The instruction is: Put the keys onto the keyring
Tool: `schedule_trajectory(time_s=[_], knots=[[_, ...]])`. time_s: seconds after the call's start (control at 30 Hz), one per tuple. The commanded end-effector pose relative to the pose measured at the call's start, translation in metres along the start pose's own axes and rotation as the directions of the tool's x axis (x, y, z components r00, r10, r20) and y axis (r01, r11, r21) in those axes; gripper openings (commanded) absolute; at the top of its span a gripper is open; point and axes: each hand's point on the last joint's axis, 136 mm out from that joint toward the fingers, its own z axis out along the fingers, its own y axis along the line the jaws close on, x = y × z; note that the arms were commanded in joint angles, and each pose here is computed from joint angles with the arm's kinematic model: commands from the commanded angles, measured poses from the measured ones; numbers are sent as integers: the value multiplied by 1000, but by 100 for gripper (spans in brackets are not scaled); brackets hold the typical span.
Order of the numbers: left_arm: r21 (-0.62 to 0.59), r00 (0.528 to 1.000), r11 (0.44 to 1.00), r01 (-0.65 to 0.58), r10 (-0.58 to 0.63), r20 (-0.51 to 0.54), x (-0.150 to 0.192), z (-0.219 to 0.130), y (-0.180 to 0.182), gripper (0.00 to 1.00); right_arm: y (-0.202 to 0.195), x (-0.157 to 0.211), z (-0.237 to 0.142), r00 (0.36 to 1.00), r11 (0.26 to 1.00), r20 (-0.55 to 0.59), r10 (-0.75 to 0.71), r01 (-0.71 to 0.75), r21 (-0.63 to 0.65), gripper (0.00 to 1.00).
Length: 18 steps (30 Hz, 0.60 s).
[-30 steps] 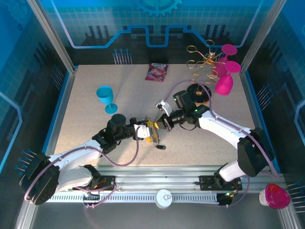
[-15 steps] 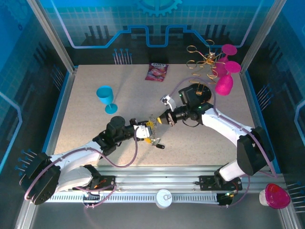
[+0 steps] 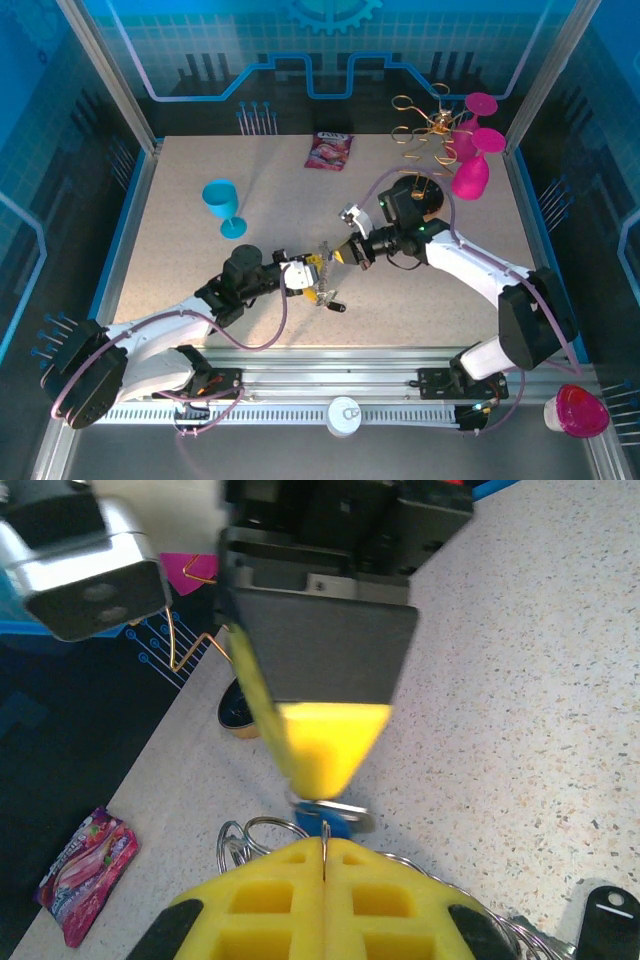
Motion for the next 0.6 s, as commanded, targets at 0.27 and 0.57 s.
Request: schedule_trajectory(time_s=[0.27,0.57], knots=[[11,992,994,107,-108,61,-12,-6,5,0,-33,82,-3,959,965,-267,99,-27,261,0],[36,981,982,185,-186,45,-7,-4,6,0,-57,96,12,940,936,-326,98,24,350,0]])
